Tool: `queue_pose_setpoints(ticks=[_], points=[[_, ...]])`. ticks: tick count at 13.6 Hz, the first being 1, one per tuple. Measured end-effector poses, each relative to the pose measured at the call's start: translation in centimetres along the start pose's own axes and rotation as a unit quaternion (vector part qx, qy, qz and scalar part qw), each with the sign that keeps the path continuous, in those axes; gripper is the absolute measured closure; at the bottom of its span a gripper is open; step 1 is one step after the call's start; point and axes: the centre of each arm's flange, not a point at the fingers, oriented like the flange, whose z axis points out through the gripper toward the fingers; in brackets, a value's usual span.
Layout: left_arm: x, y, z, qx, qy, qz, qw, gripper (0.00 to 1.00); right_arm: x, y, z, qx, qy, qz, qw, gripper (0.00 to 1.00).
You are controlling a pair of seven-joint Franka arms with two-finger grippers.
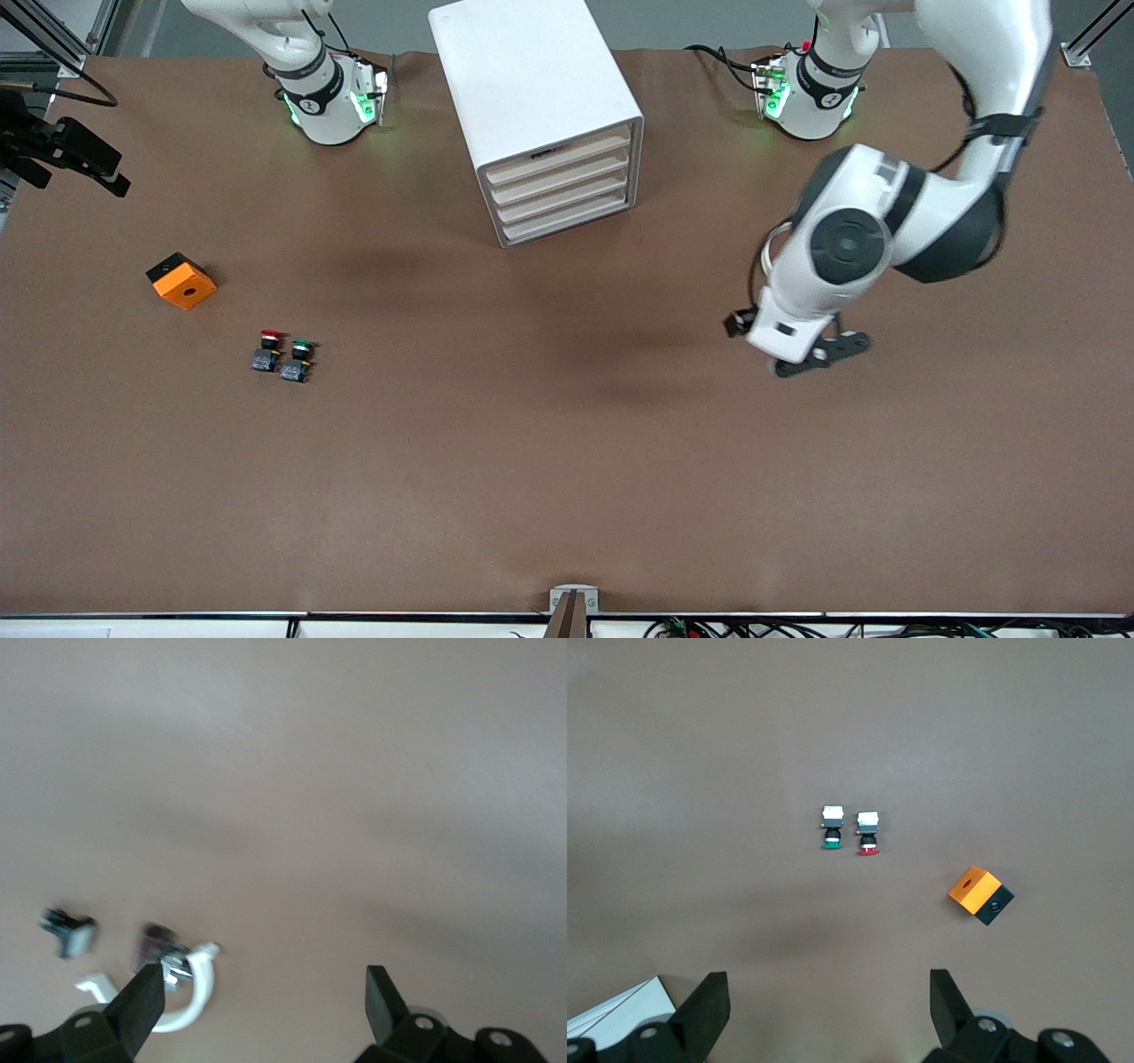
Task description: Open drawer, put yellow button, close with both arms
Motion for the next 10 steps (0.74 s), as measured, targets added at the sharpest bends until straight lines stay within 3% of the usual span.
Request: queue_pose_setpoints(ticks=[3,5,10], points=[[5.5,-8.1,-2.0,-0.016,0.009,0.010,1.000,0.00,0.0,0.0,0.0,0.000,0.000,0.000,1.000,0.00],[7.0,-11.8,-4.6,-0.022,0.026,0.010,0.999,0.00,0.0,0.0,0.0,0.000,0.000,0.000,1.000,0.00],[3.9,-14.7,-13.6,-0.005,0.092,0.082,0.992,0.00,0.1,0.0,0.0,0.000,0.000,0.000,1.000,0.00]])
